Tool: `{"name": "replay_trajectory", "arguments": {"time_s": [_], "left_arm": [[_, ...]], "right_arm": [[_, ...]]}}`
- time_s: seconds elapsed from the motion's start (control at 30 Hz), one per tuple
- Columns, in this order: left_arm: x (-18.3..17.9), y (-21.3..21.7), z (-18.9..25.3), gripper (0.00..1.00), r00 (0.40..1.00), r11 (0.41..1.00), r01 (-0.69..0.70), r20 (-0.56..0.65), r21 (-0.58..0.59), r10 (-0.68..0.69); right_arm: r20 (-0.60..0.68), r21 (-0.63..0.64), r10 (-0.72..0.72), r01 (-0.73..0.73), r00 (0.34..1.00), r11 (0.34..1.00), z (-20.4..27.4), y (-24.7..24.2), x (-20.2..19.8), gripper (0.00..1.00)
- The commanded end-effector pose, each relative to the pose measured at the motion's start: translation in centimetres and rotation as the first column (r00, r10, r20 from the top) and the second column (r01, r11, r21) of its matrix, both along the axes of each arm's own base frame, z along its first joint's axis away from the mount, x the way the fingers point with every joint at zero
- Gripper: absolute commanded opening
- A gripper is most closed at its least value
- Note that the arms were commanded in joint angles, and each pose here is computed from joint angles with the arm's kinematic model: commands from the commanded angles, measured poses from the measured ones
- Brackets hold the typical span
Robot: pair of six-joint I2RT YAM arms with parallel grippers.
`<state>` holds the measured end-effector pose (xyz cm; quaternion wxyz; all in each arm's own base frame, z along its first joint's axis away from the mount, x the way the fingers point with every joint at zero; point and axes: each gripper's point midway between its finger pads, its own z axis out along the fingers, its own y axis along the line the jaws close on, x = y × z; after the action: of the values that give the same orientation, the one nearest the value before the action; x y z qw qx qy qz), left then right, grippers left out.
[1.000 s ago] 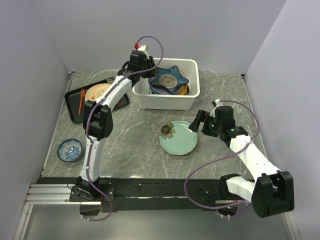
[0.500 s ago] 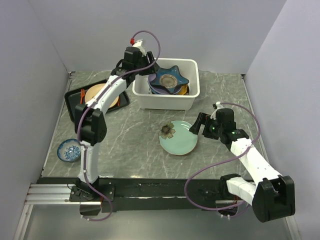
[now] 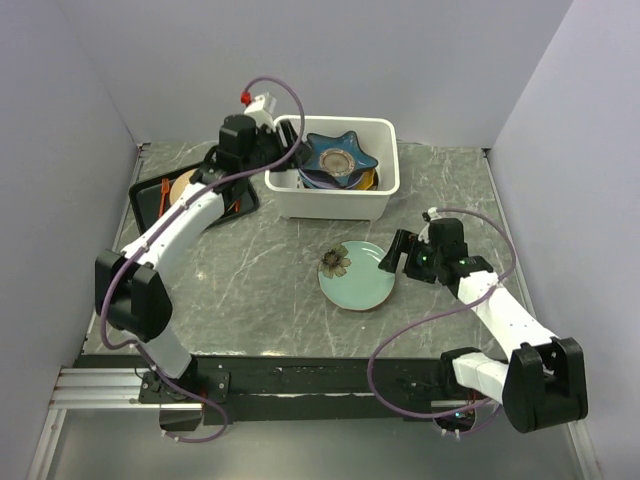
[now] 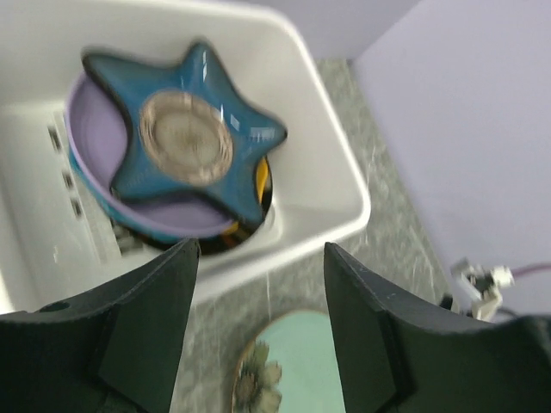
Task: Place the plates into the plastic bin on the countertop
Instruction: Pick up the plate at the center of the board.
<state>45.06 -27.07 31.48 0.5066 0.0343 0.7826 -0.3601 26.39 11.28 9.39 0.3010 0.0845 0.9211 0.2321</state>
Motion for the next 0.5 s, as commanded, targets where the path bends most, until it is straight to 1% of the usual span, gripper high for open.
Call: {"name": "replay_trajectory", "arguments": {"time_s": [0.0,0.03,0.1,0.13,0.17,0.2,0.23,0.43,0.47], "left_arm": [[-2.9,-0.1,-1.0,0.65,0.999,0.999,0.045,-0.016,-0.008,-0.045],[-3.6,-0.1,-2.8,0.65,0.997,0.999,0.051,-0.055,-0.004,-0.051],[-4.6,-0.2,-2.8,0.65,0.997,0.997,0.069,-0.043,-0.031,-0.07],[-5.4,-0.1,-4.7,0.65,0.993,0.996,0.078,-0.084,-0.032,-0.08],[-5.9,0.0,-4.9,0.66,0.992,0.996,0.083,-0.09,-0.037,-0.086],[-6.0,-0.3,-4.9,0.66,0.992,0.994,0.096,-0.076,-0.048,-0.1],[-6.8,-0.5,-6.1,0.66,0.987,0.991,0.12,-0.104,-0.052,-0.124],[-9.0,-0.8,-9.0,0.67,0.975,0.987,0.153,-0.155,-0.04,-0.157],[-9.3,-1.0,-9.4,0.68,0.972,0.986,0.16,-0.165,-0.042,-0.165]], "right_arm": [[-0.042,-0.011,0.0,0.0,0.999,1.0,-1.6,-0.2,-0.5,0.93],[-0.046,-0.008,-0.001,0.001,0.999,1.0,-1.8,-0.2,-0.5,0.93],[-0.059,0.003,0.005,-0.004,0.998,1.0,-2.4,0.0,-0.8,0.93],[-0.057,0.009,0.005,-0.004,0.998,1.0,-2.5,0.1,-0.8,0.93],[-0.065,0.012,0.005,-0.005,0.998,1.0,-2.8,0.1,-0.9,0.92],[-0.068,0.016,0.006,-0.005,0.998,1.0,-3.0,0.1,-0.9,0.91],[-0.066,0.024,0.014,-0.012,0.998,1.0,-2.9,0.3,-0.9,0.89],[-0.076,0.032,0.019,-0.016,0.997,0.999,-3.3,0.6,-0.7,0.82],[-0.079,0.035,0.021,-0.019,0.997,0.999,-3.3,0.7,-0.7,0.79]]}}
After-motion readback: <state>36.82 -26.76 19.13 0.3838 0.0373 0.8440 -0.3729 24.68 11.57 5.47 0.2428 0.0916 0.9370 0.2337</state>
